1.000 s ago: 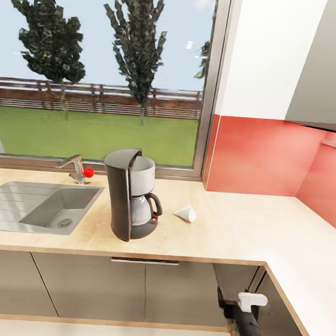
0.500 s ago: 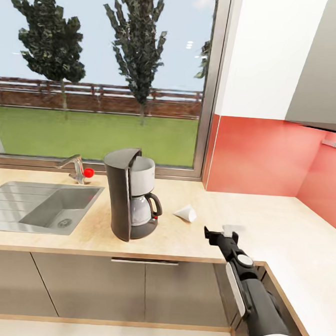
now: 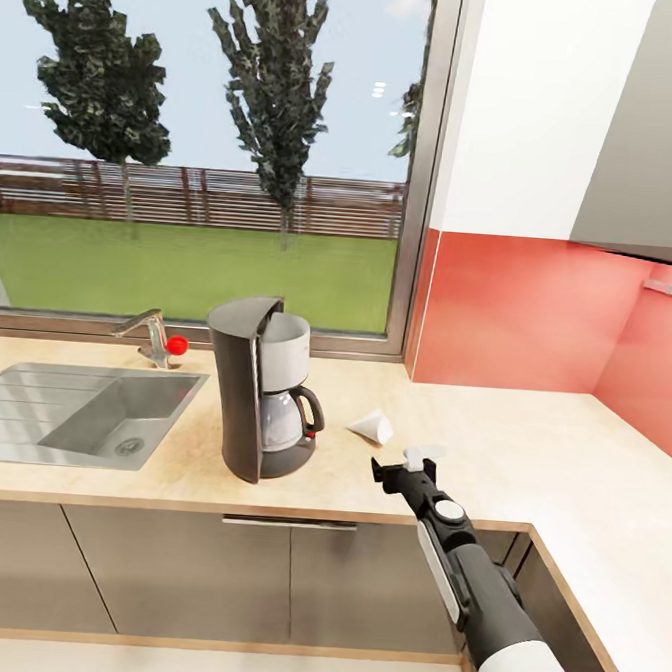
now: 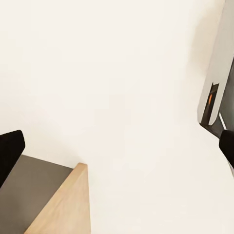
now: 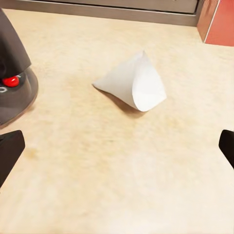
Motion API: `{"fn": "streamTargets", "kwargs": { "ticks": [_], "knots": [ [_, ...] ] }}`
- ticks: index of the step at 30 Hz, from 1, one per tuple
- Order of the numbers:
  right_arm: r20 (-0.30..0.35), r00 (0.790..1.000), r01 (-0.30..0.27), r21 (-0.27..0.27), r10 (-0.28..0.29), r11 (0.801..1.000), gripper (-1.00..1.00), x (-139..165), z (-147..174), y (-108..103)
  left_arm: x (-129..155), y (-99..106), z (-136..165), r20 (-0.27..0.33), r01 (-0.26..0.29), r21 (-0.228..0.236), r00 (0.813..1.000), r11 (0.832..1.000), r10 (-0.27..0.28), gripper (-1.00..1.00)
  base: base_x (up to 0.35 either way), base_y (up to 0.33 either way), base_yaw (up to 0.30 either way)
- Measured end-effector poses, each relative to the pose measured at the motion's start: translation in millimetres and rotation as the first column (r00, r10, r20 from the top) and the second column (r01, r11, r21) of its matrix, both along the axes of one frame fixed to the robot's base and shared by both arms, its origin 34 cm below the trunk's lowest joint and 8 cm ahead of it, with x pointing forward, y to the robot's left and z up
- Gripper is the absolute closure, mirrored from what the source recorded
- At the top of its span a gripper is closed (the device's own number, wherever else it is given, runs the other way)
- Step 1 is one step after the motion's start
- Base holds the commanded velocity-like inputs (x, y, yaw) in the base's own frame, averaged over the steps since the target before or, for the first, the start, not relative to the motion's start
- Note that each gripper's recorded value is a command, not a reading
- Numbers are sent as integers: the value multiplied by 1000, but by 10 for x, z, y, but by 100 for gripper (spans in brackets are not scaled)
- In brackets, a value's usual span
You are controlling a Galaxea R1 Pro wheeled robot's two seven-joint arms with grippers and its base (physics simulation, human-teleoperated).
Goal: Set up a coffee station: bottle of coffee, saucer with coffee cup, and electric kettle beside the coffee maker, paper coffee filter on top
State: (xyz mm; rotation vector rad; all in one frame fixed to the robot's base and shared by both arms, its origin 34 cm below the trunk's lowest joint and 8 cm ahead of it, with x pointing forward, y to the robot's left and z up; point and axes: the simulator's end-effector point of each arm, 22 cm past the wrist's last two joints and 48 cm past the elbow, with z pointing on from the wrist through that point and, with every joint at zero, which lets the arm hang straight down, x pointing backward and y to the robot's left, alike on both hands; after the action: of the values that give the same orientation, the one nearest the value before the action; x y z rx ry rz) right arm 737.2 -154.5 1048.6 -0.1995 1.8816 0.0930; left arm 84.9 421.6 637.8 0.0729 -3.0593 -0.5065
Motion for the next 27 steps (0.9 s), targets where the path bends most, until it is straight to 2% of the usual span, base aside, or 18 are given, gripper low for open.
{"fn": "streamTargets", "kwargs": {
  "ticks": [11,20,27],
  "knots": [
    [-4,1000,11,-6,-11,1000,-100,6,-25,-55,-7,0,1,-2,-1,0,1000,1000,1,-100,61,0,7],
    [-34,999,13,-10,-14,1000,-100,-6,-187,-60,-55,7,6,-15,-2,1,1000,1000,2,-100,10,0,51],
    [-37,999,12,-14,-12,1000,-100,-10,-201,-65,-66,0,6,-16,-3,0,1000,1000,3,-100,212,0,6]
  ]
}}
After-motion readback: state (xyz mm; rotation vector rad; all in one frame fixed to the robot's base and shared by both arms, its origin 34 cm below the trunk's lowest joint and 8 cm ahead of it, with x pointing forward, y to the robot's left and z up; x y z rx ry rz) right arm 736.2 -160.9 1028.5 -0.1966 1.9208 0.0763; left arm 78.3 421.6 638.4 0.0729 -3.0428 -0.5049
